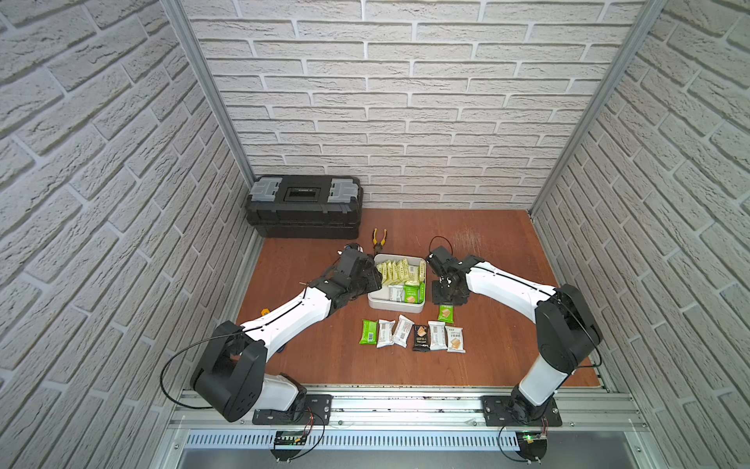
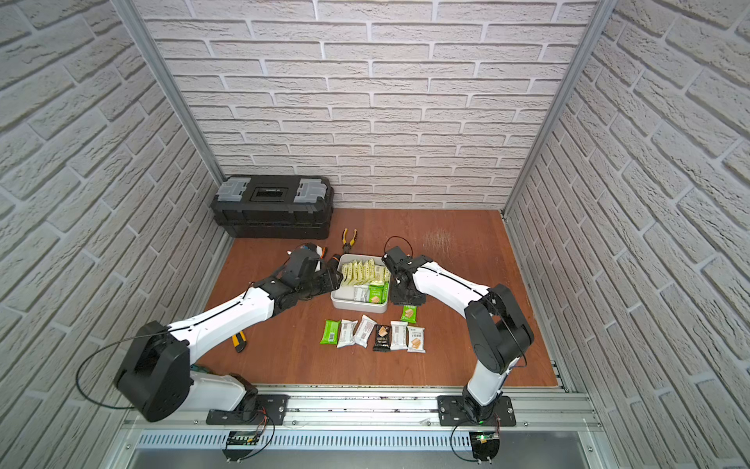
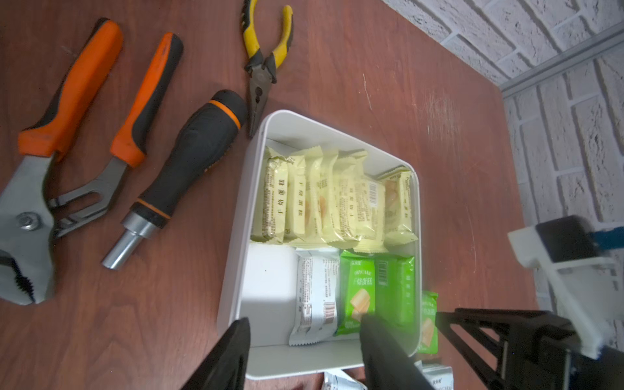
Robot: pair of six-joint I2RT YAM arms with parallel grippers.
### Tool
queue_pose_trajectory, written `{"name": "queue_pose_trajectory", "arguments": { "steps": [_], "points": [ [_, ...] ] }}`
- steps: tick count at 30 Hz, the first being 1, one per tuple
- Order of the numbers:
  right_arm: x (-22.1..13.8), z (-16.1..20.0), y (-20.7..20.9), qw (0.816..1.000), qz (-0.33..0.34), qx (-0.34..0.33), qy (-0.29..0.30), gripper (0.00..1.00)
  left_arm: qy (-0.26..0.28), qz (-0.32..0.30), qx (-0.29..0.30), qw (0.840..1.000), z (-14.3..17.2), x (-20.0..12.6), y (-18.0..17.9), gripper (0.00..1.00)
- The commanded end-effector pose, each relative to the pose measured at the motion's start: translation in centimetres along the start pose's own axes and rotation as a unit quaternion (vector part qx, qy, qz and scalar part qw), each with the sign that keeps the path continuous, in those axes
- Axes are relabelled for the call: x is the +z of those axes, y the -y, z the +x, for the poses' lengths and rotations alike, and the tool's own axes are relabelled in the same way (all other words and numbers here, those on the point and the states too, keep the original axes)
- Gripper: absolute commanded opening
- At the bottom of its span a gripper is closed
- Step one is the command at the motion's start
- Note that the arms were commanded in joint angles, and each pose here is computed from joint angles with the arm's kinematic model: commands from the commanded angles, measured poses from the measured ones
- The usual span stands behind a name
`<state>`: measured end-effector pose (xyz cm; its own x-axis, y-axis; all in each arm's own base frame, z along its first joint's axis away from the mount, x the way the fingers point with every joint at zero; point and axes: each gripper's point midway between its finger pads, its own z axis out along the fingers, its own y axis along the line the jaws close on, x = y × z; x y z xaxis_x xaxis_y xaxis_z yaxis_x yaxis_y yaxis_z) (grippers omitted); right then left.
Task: Take the cookies out of the storage box
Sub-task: Place the cookie at the center of the board, then pick up the cookie from the storage box.
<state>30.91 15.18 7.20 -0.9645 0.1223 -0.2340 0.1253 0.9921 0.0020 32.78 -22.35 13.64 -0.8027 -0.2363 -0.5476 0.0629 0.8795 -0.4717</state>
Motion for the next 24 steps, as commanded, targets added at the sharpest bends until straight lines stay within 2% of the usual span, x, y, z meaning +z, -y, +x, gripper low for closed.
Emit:
{"name": "queue_pose_trajectory", "arguments": {
  "steps": [1, 5, 9, 12, 24],
  "points": [
    [-3.1, -1.1, 0.2, 0.998, -0.03, 0.023, 0.046, 0.42, -0.023, -0.019, 0.038, 0.999, 0.7, 0.6, 0.5, 0.57],
    [-4.5, -1.0, 1.2, 0.993, -0.063, 0.063, 0.08, 0.4, -0.07, -0.048, 0.072, 0.994, 1.8, 1.9, 1.1, 0.55],
    [-4.8, -0.2, 2.0, 0.989, -0.077, 0.094, 0.089, 0.4, -0.112, -0.092, 0.102, 0.984, 3.1, 3.2, 0.6, 0.55],
    [-4.6, 0.6, 2.6, 0.987, -0.08, 0.109, 0.09, 0.4, -0.127, -0.101, 0.126, 0.979, 3.6, 4.3, 0.9, 0.55],
    [-4.9, 2.1, 4.7, 0.985, -0.063, 0.131, 0.094, 0.4, -0.181, -0.126, 0.197, 0.955, 5.5, 8.6, 1.1, 0.68]
  ]
}}
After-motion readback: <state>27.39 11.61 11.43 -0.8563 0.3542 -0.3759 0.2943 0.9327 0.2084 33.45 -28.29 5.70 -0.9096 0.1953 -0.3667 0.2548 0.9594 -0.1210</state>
